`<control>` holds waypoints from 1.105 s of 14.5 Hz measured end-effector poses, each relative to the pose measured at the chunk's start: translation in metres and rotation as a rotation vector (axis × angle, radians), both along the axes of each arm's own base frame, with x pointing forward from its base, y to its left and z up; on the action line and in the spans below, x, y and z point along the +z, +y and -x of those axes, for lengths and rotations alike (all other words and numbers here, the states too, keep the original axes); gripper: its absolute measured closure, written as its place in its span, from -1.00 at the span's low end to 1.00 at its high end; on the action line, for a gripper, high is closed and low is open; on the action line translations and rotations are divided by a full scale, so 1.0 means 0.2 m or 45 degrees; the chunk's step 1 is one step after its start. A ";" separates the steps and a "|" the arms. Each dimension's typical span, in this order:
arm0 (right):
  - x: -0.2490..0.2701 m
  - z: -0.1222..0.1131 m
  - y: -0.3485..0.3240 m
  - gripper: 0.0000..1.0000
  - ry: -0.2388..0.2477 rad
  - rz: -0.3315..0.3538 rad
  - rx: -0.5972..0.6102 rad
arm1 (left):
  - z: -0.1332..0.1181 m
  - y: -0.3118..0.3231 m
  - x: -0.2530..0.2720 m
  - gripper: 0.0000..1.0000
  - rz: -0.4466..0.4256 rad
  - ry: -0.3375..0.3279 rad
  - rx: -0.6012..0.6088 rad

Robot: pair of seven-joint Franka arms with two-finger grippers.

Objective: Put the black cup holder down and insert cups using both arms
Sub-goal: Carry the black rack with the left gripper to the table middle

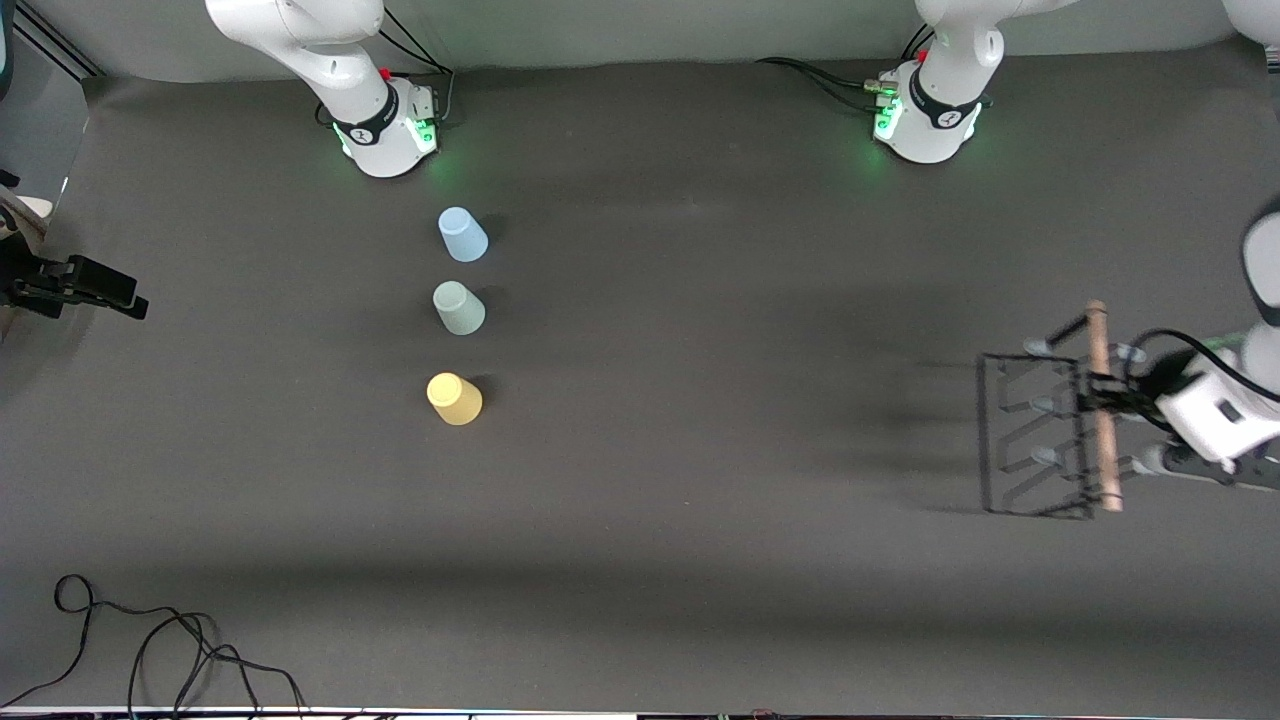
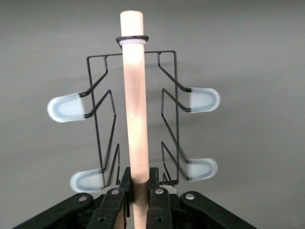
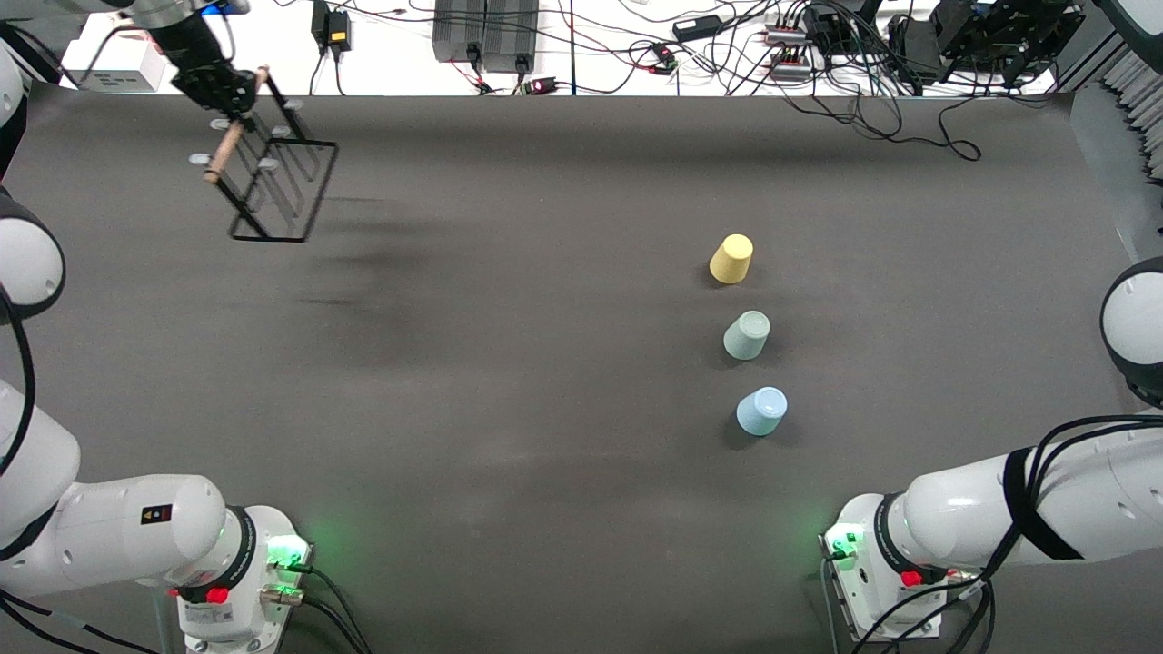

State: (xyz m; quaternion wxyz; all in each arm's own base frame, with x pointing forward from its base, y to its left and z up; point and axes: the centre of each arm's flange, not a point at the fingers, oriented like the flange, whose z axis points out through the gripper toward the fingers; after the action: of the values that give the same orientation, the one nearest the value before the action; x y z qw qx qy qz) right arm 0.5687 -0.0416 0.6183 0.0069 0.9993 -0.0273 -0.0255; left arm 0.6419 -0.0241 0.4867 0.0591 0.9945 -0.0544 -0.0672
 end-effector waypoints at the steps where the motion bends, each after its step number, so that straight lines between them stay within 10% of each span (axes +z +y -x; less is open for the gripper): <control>1: 0.00 0.00 0.00 -1.00 0.000 0.000 0.000 | 0.03 -0.14 0.03 0.68 0.010 0.008 0.039; 16: 0.00 0.00 0.00 -1.00 -0.001 0.000 0.000 | 0.66 -2.01 -0.34 0.68 -0.113 0.004 0.239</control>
State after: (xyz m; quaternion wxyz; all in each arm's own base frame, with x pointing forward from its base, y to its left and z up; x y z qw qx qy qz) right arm 0.5687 -0.0417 0.6186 0.0069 0.9993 -0.0274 -0.0253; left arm 0.5105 -0.4265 0.4181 0.0209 0.9968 0.0420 -0.0655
